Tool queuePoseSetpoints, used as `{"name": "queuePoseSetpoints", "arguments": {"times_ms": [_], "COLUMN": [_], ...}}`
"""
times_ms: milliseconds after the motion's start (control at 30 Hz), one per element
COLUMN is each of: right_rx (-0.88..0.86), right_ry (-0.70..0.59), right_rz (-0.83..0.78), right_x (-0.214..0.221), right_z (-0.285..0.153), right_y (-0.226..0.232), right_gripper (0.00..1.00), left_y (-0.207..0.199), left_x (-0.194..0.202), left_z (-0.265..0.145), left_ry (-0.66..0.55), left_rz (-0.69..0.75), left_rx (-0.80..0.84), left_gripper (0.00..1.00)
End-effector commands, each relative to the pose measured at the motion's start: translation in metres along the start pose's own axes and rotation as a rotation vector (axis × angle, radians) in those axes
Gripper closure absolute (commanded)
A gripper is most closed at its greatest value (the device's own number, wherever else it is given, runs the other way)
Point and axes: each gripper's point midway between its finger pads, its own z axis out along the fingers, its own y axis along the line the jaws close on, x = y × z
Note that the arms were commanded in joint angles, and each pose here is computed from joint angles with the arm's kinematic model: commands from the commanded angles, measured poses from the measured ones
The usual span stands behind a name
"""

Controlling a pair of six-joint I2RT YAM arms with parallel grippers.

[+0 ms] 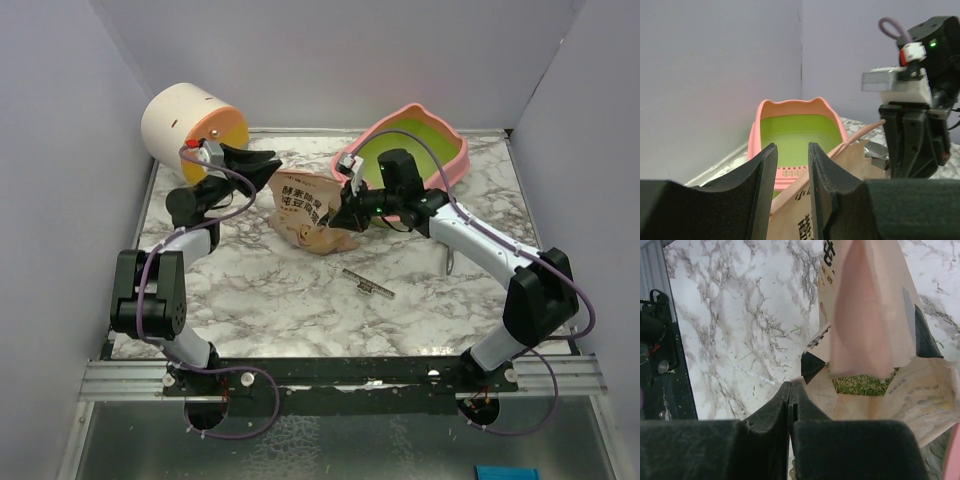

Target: Fill the litter box with clean litter

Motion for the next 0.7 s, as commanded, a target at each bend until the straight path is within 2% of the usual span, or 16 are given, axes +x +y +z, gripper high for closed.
{"name": "queuePoseSetpoints", "arguments": {"times_ms": [0, 100, 200, 267, 367, 433, 500, 600, 667], "right_rx": [0.004, -0.006, 0.059, 0.124, 0.224, 0.295, 0.402, 0.696, 0.843], "right_ry": [0.048, 0.058, 0.036, -0.008, -0.089, -0.134, -0.165, -0.165, -0.130], "right_rz": [0.039, 0.041, 0.040, 0.036, 0.035, 0.038, 0.067, 0.195, 0.301], "right_x": [0.013, 0.011, -0.001, -0.019, -0.044, -0.056, -0.062, -0.049, -0.026], "right_z": [-0.001, -0.006, -0.019, -0.035, -0.063, -0.082, -0.101, -0.134, -0.152], "right_y": [0.007, 0.014, 0.012, 0.012, 0.013, 0.014, 0.007, -0.034, -0.067], "right_gripper": [0.99, 0.99, 0.99, 0.99, 0.92, 0.73, 0.67, 0.43, 0.38], "left_y": [-0.040, -0.054, -0.060, -0.057, -0.045, -0.040, -0.040, -0.046, -0.047], "left_x": [-0.037, -0.047, -0.054, -0.059, -0.059, -0.054, -0.042, -0.024, -0.008], "left_z": [0.004, -0.001, -0.007, -0.013, -0.026, -0.035, -0.044, -0.054, -0.061], "left_ry": [-0.016, -0.006, 0.021, 0.027, 0.042, 0.056, 0.089, 0.149, 0.229], "left_rz": [0.094, 0.103, 0.102, 0.083, -0.029, -0.109, -0.202, -0.280, -0.327], "left_rx": [0.099, 0.099, 0.050, -0.035, -0.215, -0.308, -0.364, -0.394, -0.420], "left_gripper": [0.66, 0.66, 0.66, 0.69, 0.76, 0.81, 0.86, 0.88, 0.87]}}
